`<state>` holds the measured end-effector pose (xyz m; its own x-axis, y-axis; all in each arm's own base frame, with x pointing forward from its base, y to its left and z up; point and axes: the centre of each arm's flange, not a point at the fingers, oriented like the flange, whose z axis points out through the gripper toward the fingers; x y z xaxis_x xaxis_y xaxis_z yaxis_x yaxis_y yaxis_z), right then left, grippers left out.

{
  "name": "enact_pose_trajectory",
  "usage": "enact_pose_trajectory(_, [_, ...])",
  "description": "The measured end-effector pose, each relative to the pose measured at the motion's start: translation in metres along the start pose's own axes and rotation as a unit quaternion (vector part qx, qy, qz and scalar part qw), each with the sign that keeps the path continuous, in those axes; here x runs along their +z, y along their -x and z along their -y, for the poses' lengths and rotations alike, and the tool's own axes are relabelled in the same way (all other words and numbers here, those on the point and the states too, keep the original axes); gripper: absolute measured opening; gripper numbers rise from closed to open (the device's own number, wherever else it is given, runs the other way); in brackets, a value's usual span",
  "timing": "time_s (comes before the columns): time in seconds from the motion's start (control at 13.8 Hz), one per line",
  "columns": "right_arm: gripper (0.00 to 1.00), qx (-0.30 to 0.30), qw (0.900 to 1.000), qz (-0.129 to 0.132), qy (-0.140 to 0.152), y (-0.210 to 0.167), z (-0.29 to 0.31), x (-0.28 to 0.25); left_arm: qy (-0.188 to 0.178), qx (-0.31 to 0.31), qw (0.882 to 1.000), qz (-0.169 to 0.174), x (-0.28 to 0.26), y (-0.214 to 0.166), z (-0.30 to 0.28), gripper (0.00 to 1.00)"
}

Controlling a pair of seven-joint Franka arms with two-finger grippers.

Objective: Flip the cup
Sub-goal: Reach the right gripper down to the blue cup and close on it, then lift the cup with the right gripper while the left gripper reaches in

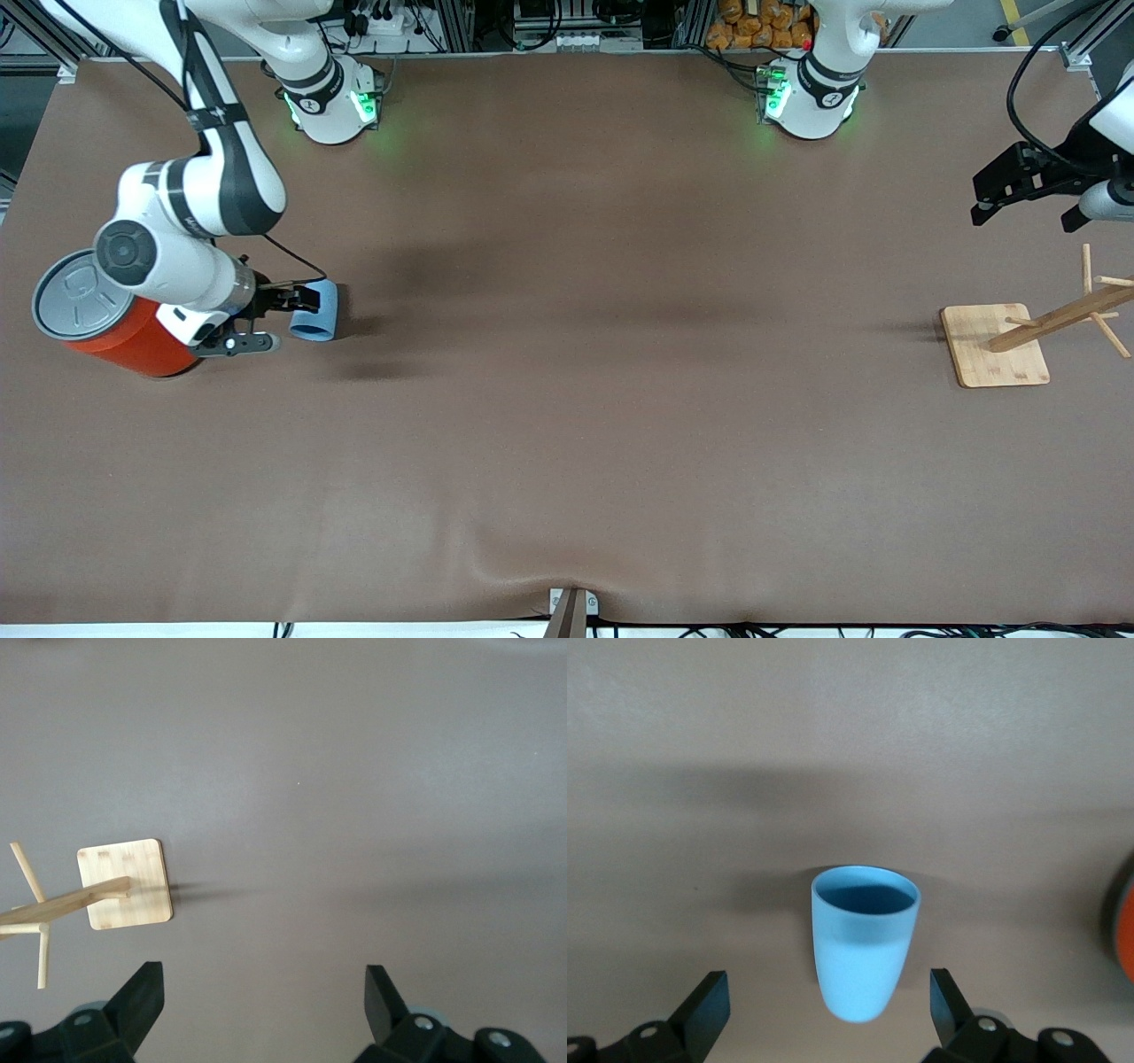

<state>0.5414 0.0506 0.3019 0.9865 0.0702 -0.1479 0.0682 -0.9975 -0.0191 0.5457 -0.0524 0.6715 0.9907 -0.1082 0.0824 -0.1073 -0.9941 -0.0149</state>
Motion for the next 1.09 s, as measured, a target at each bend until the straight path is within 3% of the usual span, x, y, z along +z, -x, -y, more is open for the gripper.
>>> enact_pose_trajectory(0.15, [1.0, -0.002, 1.0, -0.01, 0.0, 0.007, 0.002, 0.018, 0.0, 0.0, 1.0, -0.006, 0.001, -0.003, 0.0, 1.0])
enact_pose_trajectory(0.87, [1.0, 0.005, 1.0, -0.007, -0.004, 0.028, -0.036, 0.1, -0.001, -0.005, 1.0, -0.01, 0.032, -0.027, 0.01, 1.0])
enact_pose_trajectory(1.09, [0.88, -0.001, 1.0, -0.001, -0.005, 0.027, -0.034, 0.114, -0.001, 0.001, 1.0, -0.015, 0.052, -0.043, 0.003, 1.0])
